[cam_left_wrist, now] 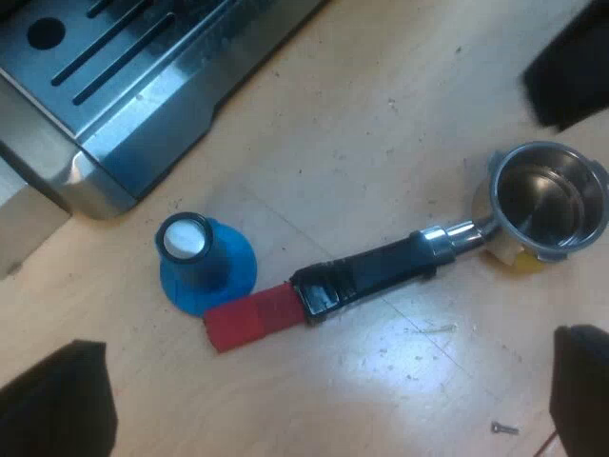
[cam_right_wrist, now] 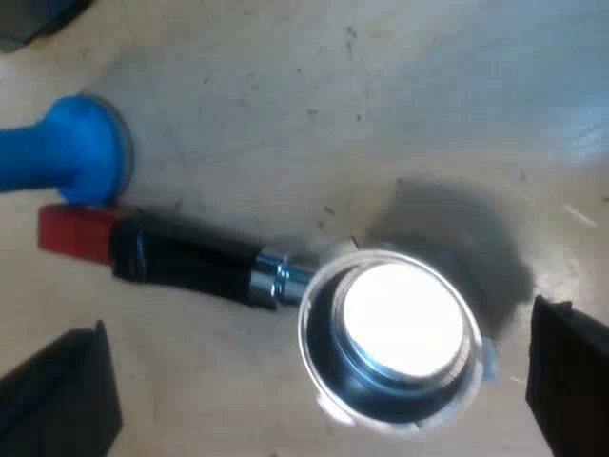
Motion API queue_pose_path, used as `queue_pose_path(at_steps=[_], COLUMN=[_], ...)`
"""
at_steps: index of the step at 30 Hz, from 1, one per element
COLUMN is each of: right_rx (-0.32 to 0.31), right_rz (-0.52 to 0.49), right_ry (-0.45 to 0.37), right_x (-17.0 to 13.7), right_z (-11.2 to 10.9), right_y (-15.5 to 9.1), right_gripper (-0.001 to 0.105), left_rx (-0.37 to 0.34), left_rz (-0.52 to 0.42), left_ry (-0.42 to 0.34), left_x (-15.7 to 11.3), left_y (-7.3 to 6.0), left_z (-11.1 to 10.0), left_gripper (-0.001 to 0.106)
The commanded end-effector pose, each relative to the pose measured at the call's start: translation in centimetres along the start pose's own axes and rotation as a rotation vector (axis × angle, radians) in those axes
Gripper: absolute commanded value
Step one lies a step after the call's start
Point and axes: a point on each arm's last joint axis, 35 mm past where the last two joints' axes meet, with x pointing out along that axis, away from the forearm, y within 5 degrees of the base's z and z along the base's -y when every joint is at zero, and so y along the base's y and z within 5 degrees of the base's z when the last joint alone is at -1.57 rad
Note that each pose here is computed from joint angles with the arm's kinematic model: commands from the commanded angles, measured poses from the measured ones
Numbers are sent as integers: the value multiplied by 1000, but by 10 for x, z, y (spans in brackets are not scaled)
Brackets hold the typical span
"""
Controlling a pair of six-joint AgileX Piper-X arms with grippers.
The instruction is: Put the handle in the coffee machine
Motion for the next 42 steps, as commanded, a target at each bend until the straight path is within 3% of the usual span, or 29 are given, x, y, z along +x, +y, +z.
queue_pose_path(at_steps=[1, 7, 15, 22, 31, 42], right_rx=[10, 4, 33, 59, 85, 88], right_rz=[-86, -104, -47, -79, -70, -83], right_ry=[31, 56, 37, 121, 130, 148], right_x=[18, 22, 25, 41, 55, 63], right_z=[-5, -8, -6, -13, -15, -17], right_y=[-3, -4, 3, 0, 2, 1], right_gripper=[89, 89, 89, 89, 89, 89], left_rx=[4, 7, 7, 10, 10, -7], left_rz=[-7, -7, -7, -7, -7, -24], left_ry=[1, 1, 1, 1, 1, 84], left_x=[-1, -1, -1, -1, -1, 20], left_y=[-1, -1, -1, -1, -1, 3], left_z=[0, 0, 0, 0, 0, -18], left_gripper=[94, 94, 94, 94, 94, 94])
